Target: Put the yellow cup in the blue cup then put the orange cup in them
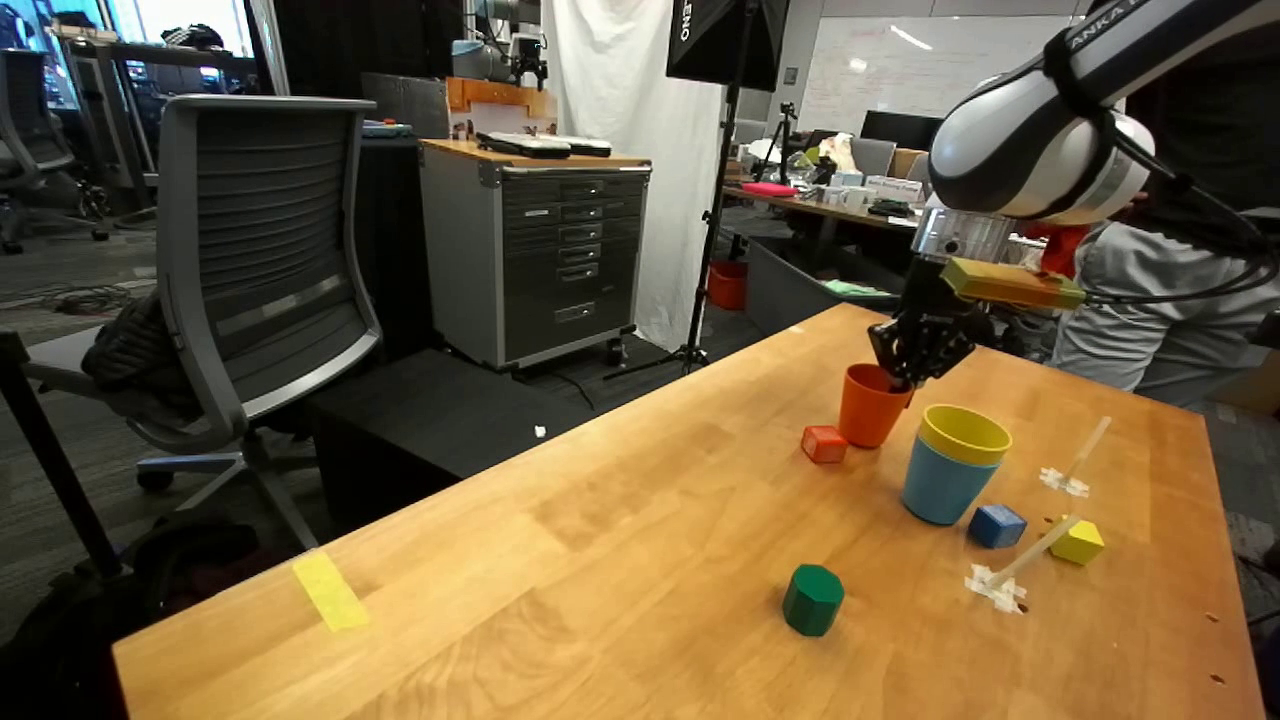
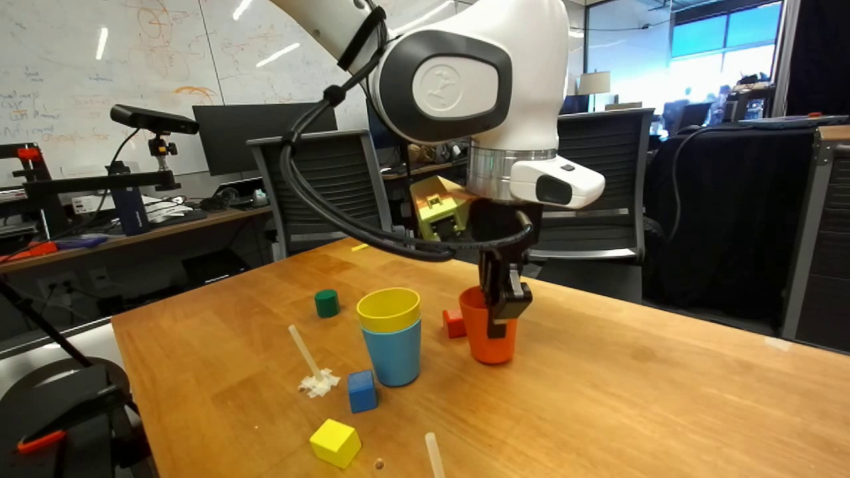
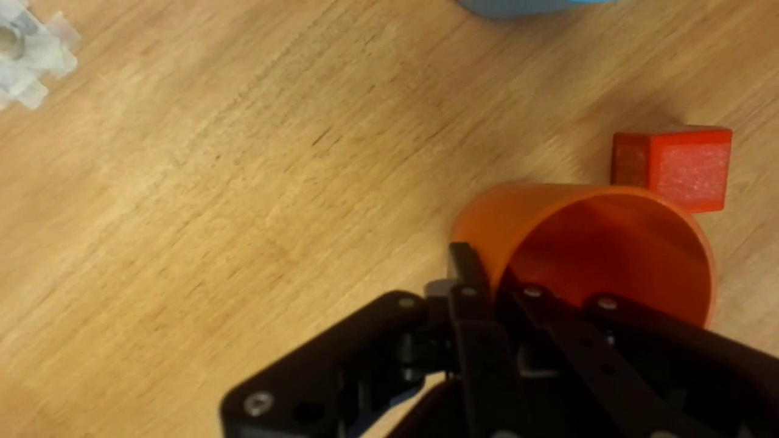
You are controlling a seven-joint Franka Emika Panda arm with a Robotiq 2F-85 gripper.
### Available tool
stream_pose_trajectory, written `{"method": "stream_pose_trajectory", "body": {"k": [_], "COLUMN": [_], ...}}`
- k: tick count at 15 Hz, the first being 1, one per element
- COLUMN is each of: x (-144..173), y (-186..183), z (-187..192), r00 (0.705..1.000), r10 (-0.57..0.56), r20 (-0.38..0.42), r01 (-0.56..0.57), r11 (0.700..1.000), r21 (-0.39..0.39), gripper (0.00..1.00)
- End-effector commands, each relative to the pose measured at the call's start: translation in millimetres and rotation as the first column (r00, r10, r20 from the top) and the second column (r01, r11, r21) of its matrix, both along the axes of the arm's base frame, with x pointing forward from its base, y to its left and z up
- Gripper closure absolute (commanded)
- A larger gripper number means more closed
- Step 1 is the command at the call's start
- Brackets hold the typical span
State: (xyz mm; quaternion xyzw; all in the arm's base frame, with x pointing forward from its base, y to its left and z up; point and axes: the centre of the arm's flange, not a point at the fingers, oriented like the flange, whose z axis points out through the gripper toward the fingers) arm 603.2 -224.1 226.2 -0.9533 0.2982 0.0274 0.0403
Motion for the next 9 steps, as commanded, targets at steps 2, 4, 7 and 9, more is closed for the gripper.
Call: {"method": "stream_pose_trajectory", "body": {"k": [2,4,7,9], "x": [-21,-31,-51,-67], "y": [7,9,16,23], "z": [49,72,107,126], "r00": [0.998,0.996,0.989,0.980], "r10": [0.015,0.031,0.072,0.114], "r20": [0.056,0.078,0.132,0.164], "r01": [-0.015,-0.031,-0.074,-0.118], "r11": [1.000,1.000,0.997,0.993], "r21": [-0.002,0.004,0.010,0.016], "gripper": [0.99,0.99,0.99,0.99]}}
